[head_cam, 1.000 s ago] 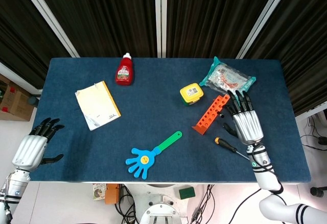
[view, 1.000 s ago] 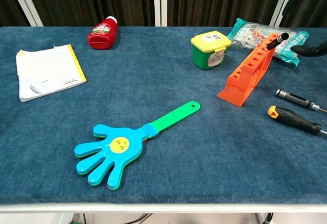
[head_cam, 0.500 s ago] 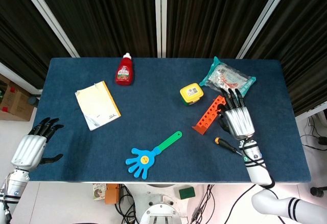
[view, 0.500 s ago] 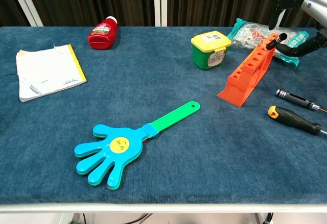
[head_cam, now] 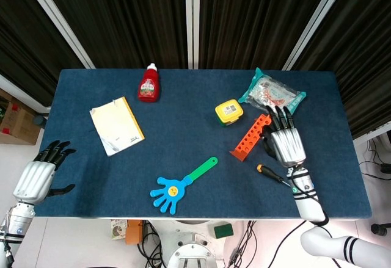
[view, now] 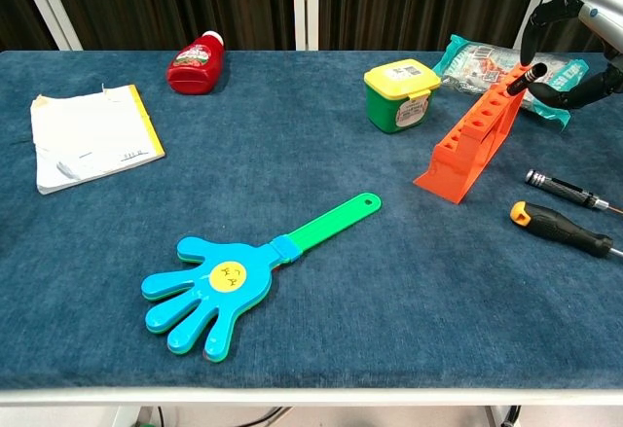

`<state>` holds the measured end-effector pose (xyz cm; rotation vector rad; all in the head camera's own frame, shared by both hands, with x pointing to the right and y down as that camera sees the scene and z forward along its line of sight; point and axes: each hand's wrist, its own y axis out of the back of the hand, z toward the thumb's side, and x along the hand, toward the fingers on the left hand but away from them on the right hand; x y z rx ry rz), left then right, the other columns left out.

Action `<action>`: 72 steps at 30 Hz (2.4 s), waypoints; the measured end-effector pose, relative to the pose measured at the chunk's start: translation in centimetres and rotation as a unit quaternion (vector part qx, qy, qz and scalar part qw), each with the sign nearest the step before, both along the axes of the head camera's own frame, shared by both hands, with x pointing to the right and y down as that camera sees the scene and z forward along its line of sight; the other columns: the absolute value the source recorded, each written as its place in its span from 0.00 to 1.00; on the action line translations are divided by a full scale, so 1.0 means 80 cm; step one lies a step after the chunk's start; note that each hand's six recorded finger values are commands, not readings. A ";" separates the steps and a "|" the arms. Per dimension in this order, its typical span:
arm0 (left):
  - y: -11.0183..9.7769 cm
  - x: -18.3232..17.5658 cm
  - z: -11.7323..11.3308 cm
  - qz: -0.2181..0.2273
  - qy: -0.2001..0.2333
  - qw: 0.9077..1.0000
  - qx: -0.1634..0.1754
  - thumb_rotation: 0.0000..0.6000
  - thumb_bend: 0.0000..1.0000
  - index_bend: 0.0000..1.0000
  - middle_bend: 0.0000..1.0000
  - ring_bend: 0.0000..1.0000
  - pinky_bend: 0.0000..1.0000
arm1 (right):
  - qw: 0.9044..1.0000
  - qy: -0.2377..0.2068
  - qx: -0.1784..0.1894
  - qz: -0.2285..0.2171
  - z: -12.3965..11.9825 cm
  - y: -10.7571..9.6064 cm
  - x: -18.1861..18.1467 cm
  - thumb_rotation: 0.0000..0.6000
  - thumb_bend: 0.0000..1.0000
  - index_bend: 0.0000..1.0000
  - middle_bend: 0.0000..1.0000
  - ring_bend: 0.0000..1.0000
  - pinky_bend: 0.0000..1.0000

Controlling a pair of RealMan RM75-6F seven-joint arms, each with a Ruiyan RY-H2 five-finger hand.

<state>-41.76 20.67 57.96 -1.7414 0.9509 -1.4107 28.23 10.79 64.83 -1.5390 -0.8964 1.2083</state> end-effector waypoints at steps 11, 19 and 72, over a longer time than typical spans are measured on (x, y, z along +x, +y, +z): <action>0.000 -0.001 0.000 -0.001 -0.001 1.000 0.000 1.00 0.01 0.22 0.11 0.04 0.23 | 1.000 -0.008 0.003 0.008 0.000 -0.004 0.001 1.00 0.37 0.60 0.04 0.00 0.00; 0.000 -0.001 0.001 -0.001 -0.002 1.000 -0.002 1.00 0.01 0.22 0.11 0.04 0.23 | 0.998 -0.045 -0.025 0.048 0.005 -0.010 0.011 1.00 0.37 0.61 0.04 0.00 0.00; -0.002 0.002 0.014 0.003 -0.005 1.000 -0.017 1.00 0.01 0.22 0.11 0.04 0.23 | 0.977 -0.045 -0.174 0.114 -0.005 -0.061 -0.001 1.00 0.37 0.56 0.05 0.00 0.00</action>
